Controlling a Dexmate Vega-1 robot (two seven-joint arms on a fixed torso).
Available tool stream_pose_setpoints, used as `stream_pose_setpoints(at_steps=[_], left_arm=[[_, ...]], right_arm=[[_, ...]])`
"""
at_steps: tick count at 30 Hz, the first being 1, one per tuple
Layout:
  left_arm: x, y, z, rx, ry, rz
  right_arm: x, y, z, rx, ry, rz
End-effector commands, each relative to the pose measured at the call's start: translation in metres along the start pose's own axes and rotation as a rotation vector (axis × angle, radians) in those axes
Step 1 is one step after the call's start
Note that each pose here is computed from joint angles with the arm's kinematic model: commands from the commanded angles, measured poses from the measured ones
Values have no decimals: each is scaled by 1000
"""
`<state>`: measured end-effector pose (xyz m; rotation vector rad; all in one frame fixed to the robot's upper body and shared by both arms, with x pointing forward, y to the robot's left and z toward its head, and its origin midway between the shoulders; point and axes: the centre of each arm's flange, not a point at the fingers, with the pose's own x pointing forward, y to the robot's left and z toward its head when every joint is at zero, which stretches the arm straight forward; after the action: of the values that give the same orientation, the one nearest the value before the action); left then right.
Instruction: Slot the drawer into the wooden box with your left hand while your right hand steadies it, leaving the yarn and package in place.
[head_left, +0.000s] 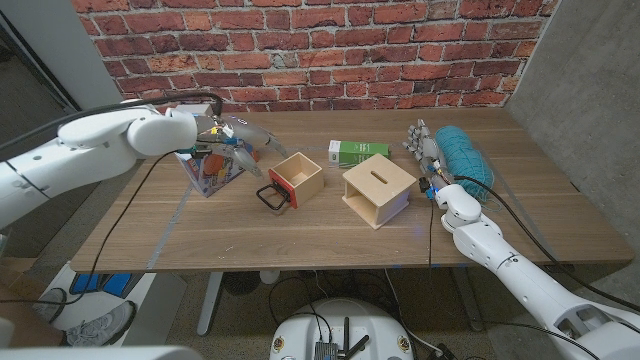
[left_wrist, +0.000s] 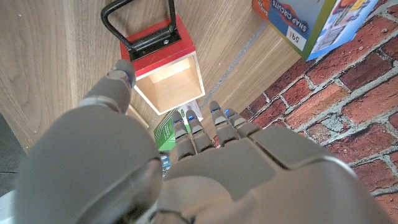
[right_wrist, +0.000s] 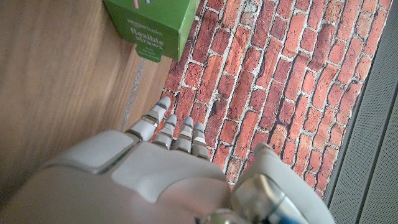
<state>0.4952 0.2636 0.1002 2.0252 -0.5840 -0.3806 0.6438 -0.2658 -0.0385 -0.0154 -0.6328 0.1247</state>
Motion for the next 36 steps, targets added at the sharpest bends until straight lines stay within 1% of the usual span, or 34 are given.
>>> stream_pose_setpoints(at_steps=[1, 4, 11, 17, 23, 31, 36], left_arm=[[15, -6, 10, 77, -11, -19], [19, -7, 12, 90, -17, -23], [28, -13, 17, 74, -42, 1], [32, -17, 17, 56, -52, 10], [39, -21, 20, 47, -70, 37], [46, -28, 24, 24, -82, 62], [48, -31, 26, -3, -72, 75]], right_arm=[[-4, -1, 0, -2, 2, -7], [-5, -1, 1, -3, 2, -6], [-5, -1, 3, -6, 2, -5], [-6, -1, 4, -8, 2, -1], [-6, -1, 5, -10, 2, 4], [-6, -1, 5, -10, 2, 5], [-6, -1, 5, -9, 2, 7]])
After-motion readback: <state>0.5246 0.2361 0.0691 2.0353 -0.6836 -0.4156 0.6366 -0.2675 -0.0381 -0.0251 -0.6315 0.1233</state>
